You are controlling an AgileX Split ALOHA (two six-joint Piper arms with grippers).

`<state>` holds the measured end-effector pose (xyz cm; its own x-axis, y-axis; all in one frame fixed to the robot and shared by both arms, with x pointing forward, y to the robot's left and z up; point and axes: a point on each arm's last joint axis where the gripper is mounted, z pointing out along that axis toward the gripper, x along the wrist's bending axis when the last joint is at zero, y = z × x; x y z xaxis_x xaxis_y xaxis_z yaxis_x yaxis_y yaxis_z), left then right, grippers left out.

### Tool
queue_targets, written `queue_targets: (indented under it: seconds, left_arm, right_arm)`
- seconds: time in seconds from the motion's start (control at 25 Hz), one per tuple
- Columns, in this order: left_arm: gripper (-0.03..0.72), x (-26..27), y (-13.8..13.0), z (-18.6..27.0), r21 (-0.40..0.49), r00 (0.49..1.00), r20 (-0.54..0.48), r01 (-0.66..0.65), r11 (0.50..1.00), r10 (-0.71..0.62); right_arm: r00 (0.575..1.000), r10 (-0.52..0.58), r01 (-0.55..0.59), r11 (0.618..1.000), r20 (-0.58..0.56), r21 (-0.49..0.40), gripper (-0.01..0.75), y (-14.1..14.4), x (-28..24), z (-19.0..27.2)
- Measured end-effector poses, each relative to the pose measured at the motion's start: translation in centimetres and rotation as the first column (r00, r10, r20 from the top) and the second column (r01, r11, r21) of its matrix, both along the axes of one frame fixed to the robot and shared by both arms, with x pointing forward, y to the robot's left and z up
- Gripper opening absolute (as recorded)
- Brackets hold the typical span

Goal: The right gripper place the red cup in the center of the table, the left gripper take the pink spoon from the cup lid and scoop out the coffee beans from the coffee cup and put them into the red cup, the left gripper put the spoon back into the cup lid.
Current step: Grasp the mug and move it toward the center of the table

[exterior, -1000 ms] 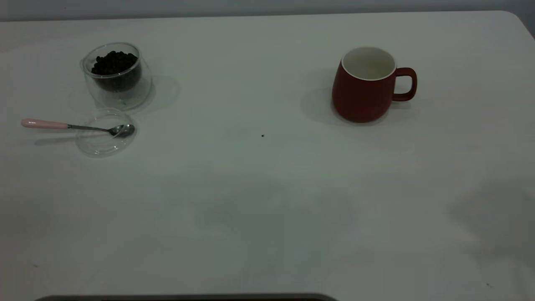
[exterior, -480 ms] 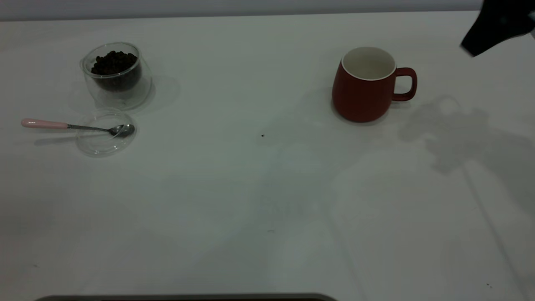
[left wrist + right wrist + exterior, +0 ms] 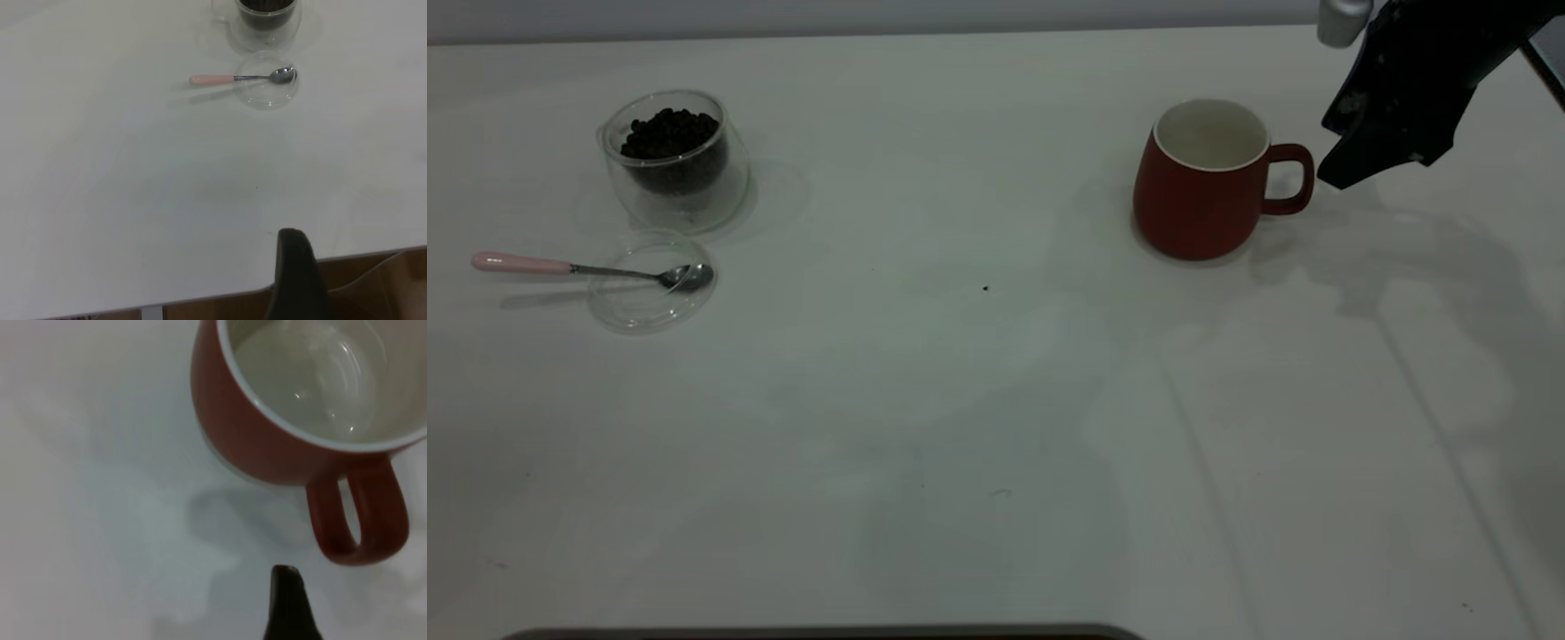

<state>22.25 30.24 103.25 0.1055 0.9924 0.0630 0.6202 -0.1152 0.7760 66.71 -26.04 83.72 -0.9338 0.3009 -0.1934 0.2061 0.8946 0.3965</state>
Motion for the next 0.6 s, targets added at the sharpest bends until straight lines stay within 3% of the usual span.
queue_targets:
  seconds: [0.2,0.6]
  left_arm:
    - [0.532,0.0,0.0,0.0,0.0,1.0,0.0,0.0,1.0,0.0]
    - [0.532,0.0,0.0,0.0,0.0,1.0,0.0,0.0,1.0,0.0]
  right_arm:
    - [0.996,0.068,-0.068,0.998,0.063,-0.015,0.507,-0.1,1.1,-1.5]
    - [0.996,0.043,-0.049,0.996,0.081,0.077,0.507,2.9,1.5,-2.8]
